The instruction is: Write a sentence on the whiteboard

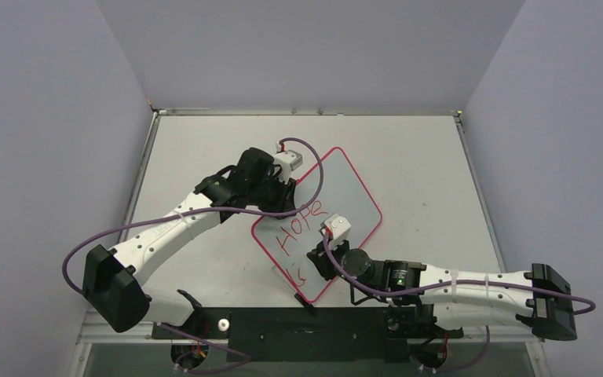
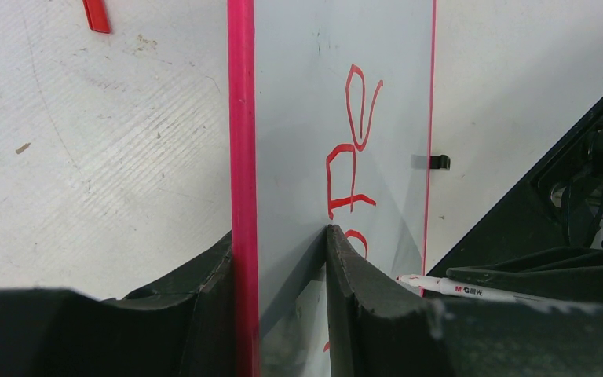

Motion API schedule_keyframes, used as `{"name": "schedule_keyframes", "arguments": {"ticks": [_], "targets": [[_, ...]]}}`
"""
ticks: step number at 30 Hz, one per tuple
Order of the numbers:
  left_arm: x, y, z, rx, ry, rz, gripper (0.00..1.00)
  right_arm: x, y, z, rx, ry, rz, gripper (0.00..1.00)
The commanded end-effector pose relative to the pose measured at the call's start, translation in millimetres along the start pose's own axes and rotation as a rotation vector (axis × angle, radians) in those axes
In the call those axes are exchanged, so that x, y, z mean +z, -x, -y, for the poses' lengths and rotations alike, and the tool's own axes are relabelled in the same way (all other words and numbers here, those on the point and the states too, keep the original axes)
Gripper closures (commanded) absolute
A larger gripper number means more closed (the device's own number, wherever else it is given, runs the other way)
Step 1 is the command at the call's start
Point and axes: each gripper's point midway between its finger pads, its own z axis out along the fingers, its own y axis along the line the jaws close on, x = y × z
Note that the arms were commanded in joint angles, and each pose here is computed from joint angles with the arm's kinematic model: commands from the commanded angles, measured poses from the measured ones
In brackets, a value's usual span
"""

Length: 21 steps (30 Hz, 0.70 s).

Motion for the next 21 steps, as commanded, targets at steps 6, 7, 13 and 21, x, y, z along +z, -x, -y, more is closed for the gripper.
{"name": "schedule_keyframes", "arguments": {"ticks": [6, 7, 13, 21], "targets": [[6, -37, -53, 0.143, 0.235, -0.148, 1.00, 8, -4, -3, 0.017, 0.012, 0.002, 1.00], [7, -37, -53, 0.143, 0.236, -0.149, 1.00, 8, -3, -4, 0.017, 0.015, 0.005, 1.00], [7, -38, -53, 0.142, 0.235, -0.152, 1.00, 13, -7, -10, 0.018, 0.036, -0.006, 1.00], [7, -38, -53, 0.142, 0.237, -0.153, 1.00, 13, -16, -13, 0.031, 0.057, -0.026, 1.00]]}}
